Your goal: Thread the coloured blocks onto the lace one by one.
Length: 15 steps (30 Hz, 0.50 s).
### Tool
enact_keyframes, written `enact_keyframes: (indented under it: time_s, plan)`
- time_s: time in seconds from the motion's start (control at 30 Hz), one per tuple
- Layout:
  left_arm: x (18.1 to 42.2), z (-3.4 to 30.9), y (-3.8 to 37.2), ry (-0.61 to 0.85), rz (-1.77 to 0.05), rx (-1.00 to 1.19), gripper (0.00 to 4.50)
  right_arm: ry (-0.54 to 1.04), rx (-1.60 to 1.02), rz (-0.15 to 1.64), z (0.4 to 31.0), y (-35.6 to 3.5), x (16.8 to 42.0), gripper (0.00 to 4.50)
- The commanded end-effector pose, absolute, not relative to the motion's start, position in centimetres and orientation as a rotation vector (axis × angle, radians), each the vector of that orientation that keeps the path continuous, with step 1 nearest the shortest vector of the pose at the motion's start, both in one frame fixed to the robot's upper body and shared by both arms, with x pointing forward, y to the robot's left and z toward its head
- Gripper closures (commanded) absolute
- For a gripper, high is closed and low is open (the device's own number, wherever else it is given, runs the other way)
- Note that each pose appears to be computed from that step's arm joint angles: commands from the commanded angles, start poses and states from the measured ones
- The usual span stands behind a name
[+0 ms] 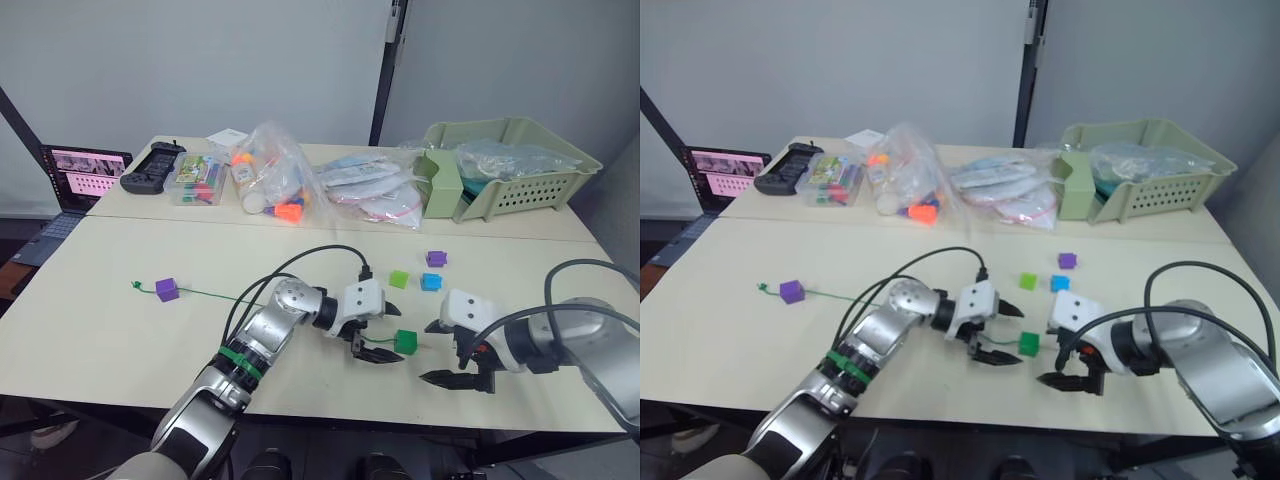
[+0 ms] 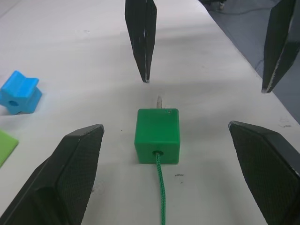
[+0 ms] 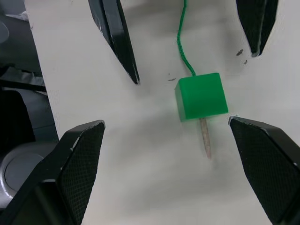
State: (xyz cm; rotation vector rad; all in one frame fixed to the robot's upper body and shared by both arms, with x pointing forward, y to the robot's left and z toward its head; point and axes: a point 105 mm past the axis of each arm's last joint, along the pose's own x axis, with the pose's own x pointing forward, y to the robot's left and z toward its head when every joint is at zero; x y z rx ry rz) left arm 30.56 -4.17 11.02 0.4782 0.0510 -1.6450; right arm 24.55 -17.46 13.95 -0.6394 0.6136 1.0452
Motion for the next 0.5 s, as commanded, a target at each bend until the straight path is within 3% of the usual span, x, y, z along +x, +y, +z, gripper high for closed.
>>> enact_keyframes:
  time_s: [0.03,0.43,0.5]
  plan:
    - [30.7,11.6,-5.2,0.011,-1.653,0.515,0.0,0.589,-0.649,0.993,14.9,-17.8,24.0,0.03]
    - [30.9,10.9,-6.1,0.019,-1.679,0.539,0.0,0.606,-0.585,0.871,15.0,-19.5,22.2,0.03]
    - [31.0,10.9,-6.2,0.017,-1.674,0.538,0.56,0.605,-0.579,0.864,15.1,-19.5,22.1,0.0]
